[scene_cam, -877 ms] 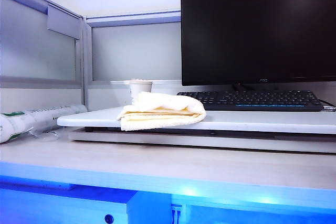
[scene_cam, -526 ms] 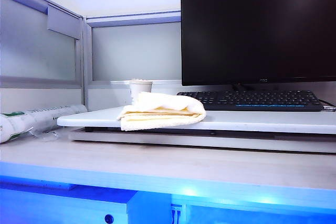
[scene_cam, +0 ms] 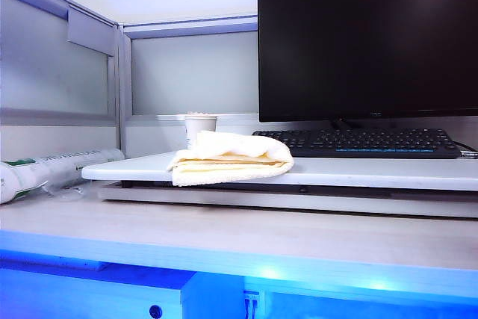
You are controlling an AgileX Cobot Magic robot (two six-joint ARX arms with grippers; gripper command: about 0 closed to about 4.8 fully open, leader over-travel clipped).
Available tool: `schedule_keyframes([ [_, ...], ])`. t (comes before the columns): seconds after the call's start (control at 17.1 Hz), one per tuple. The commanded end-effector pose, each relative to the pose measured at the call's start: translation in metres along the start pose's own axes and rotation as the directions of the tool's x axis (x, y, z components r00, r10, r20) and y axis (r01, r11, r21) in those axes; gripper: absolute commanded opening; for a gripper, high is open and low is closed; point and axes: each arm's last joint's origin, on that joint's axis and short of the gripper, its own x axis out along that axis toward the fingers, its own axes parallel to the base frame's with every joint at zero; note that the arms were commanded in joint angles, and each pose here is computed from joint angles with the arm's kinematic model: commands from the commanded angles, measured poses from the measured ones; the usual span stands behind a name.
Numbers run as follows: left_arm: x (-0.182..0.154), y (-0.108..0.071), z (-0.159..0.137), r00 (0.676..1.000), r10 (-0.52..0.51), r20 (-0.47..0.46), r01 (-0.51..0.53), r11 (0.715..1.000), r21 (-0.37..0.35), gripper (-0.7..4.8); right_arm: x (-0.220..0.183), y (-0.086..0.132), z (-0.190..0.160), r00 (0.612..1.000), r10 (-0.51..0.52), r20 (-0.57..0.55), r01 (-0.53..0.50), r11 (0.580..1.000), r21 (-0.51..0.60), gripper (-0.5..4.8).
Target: Wipe the tabletop with a clean cloth to remove dust and stains.
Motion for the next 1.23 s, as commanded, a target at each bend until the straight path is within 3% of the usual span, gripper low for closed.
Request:
schedule_keyframes([
  [0.06,0.000,-0.002,-0.001,0.999,-0.049,-0.023,0.048,0.997,-0.057,-0.06,-0.003,0.005,0.013,0.990,0.103,0.091,-0.111,0.990,0.086,0.56],
  [0.23,-0.001,-0.002,-0.002,0.998,-0.065,-0.025,0.063,0.996,-0.057,-0.06,-0.013,0.011,0.032,0.975,0.172,0.140,-0.186,0.979,0.089,1.34],
  [0.29,-0.001,-0.002,-0.001,0.998,-0.064,-0.025,0.063,0.996,-0.057,-0.06,-0.010,0.018,0.060,0.959,0.264,0.100,-0.272,0.959,0.083,2.59],
  [0.35,-0.001,-0.002,-0.001,0.998,-0.064,-0.025,0.063,0.996,-0.057,-0.06,-0.004,0.020,0.069,0.956,0.280,0.088,-0.287,0.954,0.085,3.07],
  [0.41,-0.001,-0.002,-0.001,0.998,-0.064,-0.025,0.062,0.996,-0.057,-0.06,0.028,0.028,0.108,0.943,0.327,0.065,-0.332,0.940,0.082,3.99],
  [0.53,-0.001,-0.002,-0.001,0.998,-0.063,-0.025,0.062,0.996,-0.057,-0.06,0.066,0.046,0.142,0.920,0.391,0.042,-0.393,0.917,0.067,4.76],
  [0.64,-0.001,-0.002,-0.001,0.998,-0.063,-0.025,0.062,0.996,-0.057,-0.06,0.096,0.061,0.160,0.902,0.431,0.016,-0.431,0.900,0.065,4.79],
  [0.7,-0.001,-0.002,-0.002,0.998,-0.063,-0.025,0.062,0.996,-0.057,-0.06,0.144,0.077,0.178,0.897,0.441,-0.030,-0.438,0.896,0.077,4.79],
  [0.76,-0.001,-0.002,-0.002,0.998,-0.063,-0.025,0.062,0.996,-0.057,-0.06,0.226,0.087,0.186,0.897,0.427,-0.111,-0.416,0.903,0.106,4.79],
  [0.93,-0.001,-0.002,-0.002,0.998,-0.063,-0.025,0.062,0.996,-0.057,-0.06,0.272,0.092,0.175,0.888,0.428,-0.169,-0.411,0.903,0.126,4.79],
  [0.99,-0.001,-0.002,-0.002,0.998,-0.061,-0.025,0.059,0.997,-0.057,-0.06,0.285,0.093,0.167,0.883,0.426,-0.196,-0.404,0.904,0.142,4.79],
  [1.11,-0.001,-0.002,-0.002,0.998,-0.060,-0.025,0.058,0.997,-0.052,-0.06,0.335,0.095,0.107,0.832,0.411,-0.373,-0.355,0.910,0.212,4.79],
  [1.23,-0.001,-0.002,-0.002,0.998,-0.060,-0.025,0.058,0.997,-0.053,-0.06,0.342,0.097,0.095,0.819,0.407,-0.405,-0.344,0.913,0.221,4.79],
])
